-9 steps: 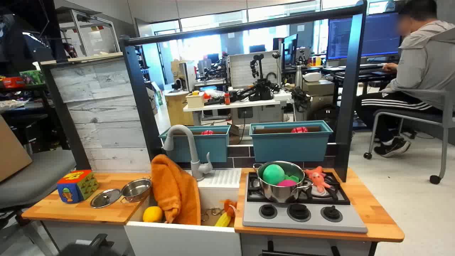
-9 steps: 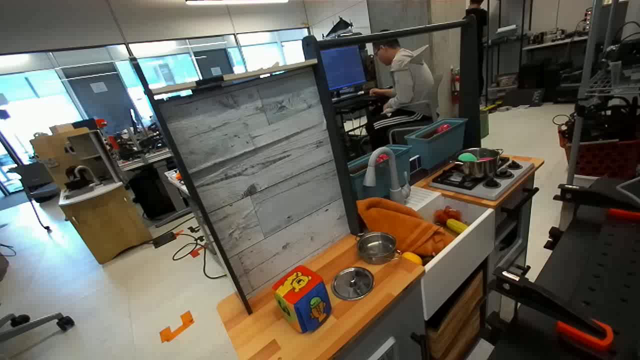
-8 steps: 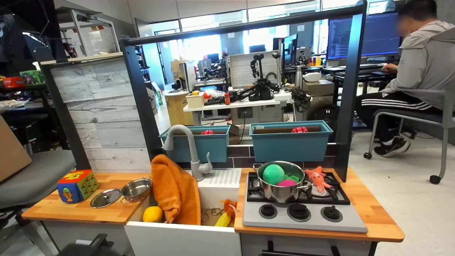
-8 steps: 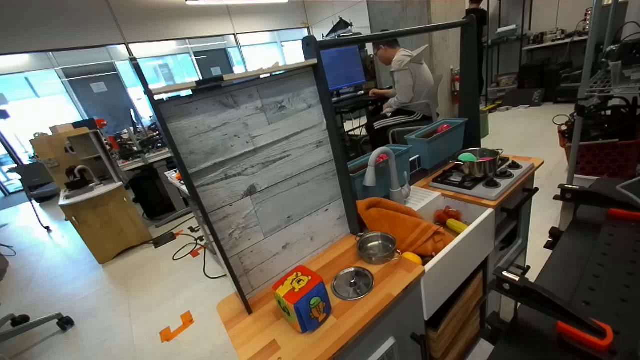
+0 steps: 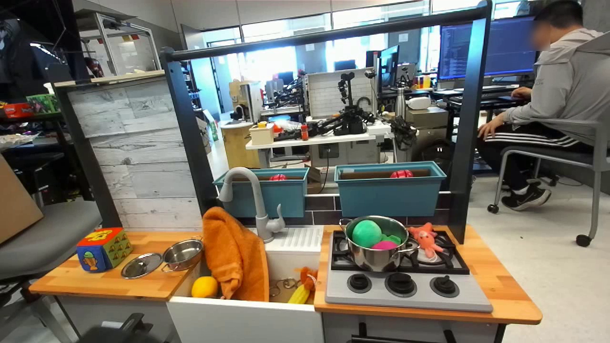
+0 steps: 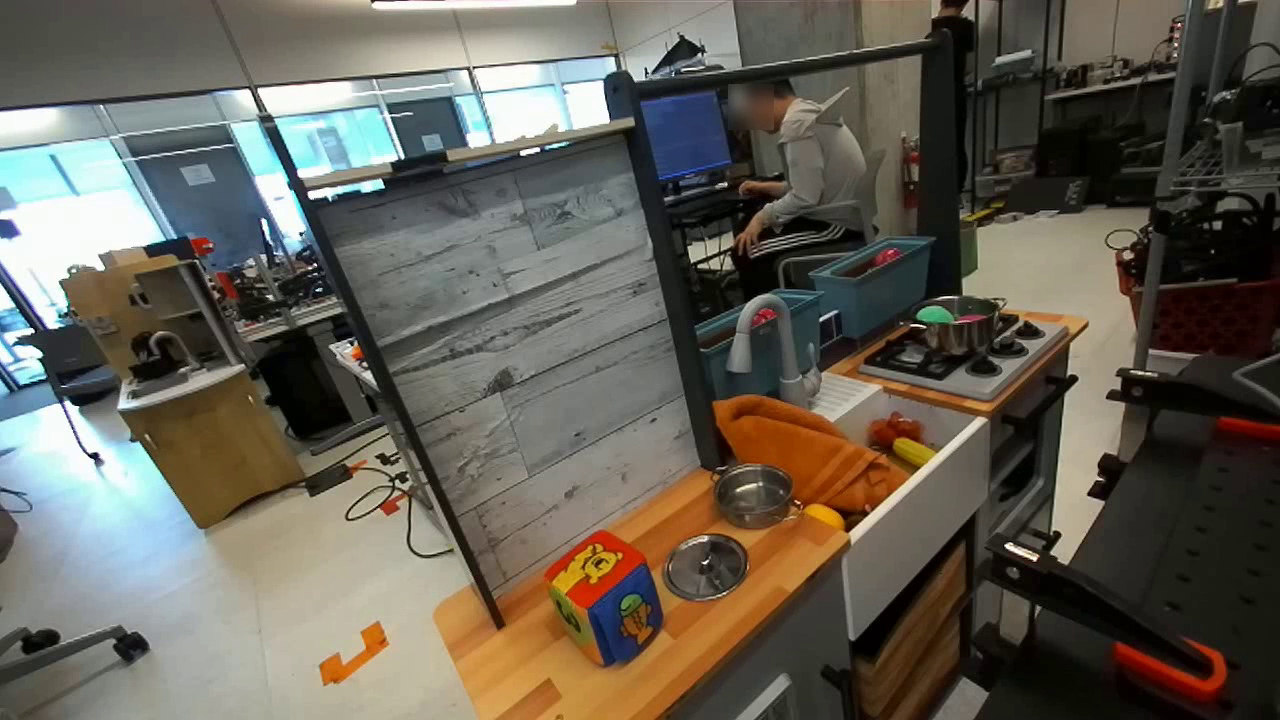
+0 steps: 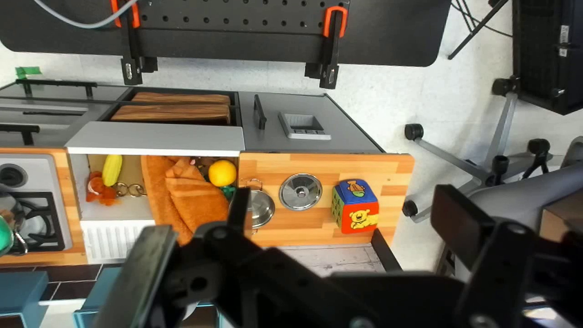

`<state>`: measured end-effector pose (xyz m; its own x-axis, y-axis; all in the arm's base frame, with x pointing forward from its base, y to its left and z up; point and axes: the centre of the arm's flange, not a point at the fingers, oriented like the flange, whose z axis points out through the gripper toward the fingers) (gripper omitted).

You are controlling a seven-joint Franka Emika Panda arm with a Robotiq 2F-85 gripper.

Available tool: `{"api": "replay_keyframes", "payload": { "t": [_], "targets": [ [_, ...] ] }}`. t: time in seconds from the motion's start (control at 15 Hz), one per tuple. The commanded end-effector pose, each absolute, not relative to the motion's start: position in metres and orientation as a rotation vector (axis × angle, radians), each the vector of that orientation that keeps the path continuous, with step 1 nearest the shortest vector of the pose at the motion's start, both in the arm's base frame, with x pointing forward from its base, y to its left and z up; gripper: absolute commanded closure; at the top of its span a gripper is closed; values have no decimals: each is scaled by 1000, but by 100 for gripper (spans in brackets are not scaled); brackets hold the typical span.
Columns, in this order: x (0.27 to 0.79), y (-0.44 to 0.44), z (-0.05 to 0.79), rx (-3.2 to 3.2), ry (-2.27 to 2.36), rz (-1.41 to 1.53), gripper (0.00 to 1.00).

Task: Put the green object inside the sink

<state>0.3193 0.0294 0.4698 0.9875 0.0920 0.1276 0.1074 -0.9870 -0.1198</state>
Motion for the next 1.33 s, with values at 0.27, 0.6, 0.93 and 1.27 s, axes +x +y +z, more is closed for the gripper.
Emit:
{"api": "replay_keyframes", "payload": {
  "t": [0.27, 0.6, 0.93, 1.27],
  "targets": [
    [319, 29, 470, -3005, -151, -184, 0],
    [329, 17, 471, -2989, -106, -187, 0],
    [358, -16, 470, -2958, 10, -211, 0],
    [396, -44, 465, -2938, 129, -251, 0]
  ]
}}
